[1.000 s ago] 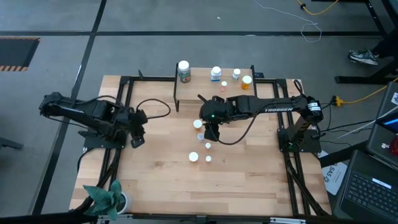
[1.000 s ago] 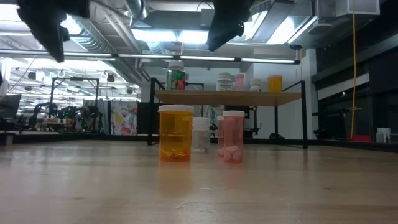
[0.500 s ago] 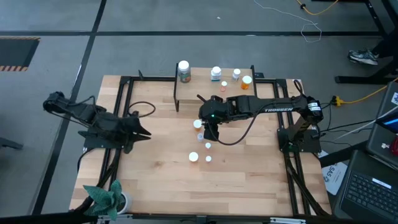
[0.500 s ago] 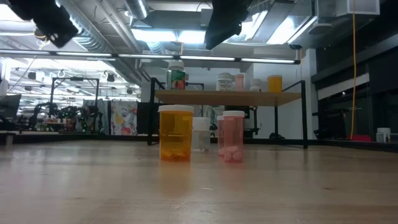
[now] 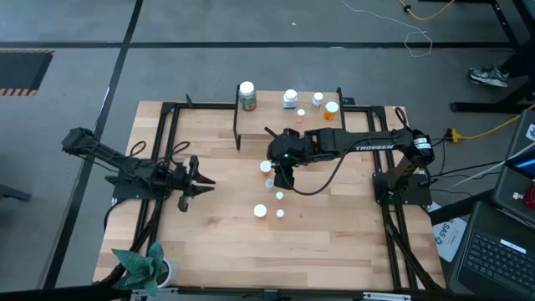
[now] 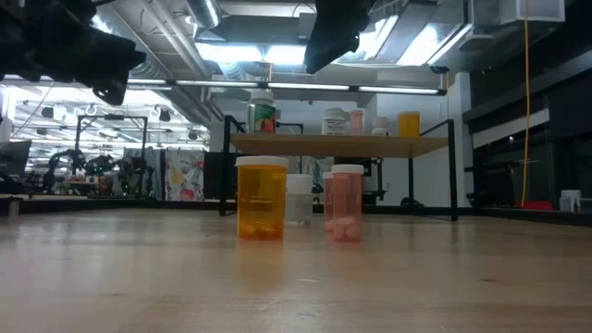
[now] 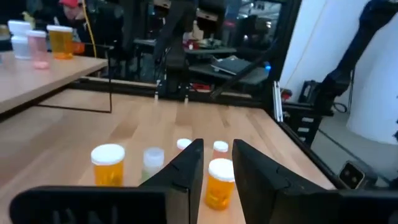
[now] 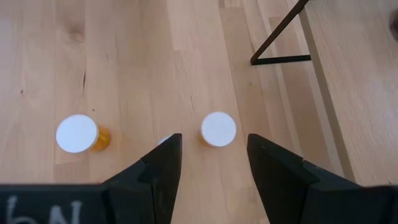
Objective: Pick and place medicine bottles onto shelf by color
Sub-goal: Put the top orange pill bottle on the shelf
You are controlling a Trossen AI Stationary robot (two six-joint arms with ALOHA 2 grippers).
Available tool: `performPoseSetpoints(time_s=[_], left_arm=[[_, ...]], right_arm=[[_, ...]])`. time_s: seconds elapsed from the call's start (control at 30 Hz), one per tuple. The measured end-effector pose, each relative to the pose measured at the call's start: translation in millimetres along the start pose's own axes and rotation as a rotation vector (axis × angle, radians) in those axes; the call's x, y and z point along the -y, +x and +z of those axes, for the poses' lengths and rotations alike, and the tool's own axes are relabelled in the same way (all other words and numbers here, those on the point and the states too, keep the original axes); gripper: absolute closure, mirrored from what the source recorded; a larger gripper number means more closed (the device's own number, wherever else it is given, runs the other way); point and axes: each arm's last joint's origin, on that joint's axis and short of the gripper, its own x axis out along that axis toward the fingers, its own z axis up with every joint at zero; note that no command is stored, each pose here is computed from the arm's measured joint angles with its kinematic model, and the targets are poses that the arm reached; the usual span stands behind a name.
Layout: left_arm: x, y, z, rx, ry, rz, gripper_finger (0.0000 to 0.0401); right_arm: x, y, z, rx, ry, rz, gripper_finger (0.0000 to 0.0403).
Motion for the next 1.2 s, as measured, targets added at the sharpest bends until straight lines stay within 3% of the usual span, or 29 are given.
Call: performPoseSetpoints(time_s=[0.27,0.47,0.93,1.2], left_arm=[[-7.3,0.9,-7.7,-0.080,0.032,-0.012,0.0321],[-14.4,-1.2,-14.7,-0.166,-0.034,-0.012,0.0321],[-18.3,-14.2,-12.6,-0.155,0.002,-0.026,0.0321],[-17.2,-14.5,-13.7,-0.171,0.035,-0.076,0.0321]], right_arm=[[0.0,0.0,0.0,0.000,0.000,0.000,0.0218],[0.0,0.0,0.0,0.000,0.008,0.000,0.0218],[-1.6,7.7,2.0,0.063,0.016,0.007,0.0218],[-3.8,30.7,-20.7,-0.017,0.019,-0.001,0.0218]])
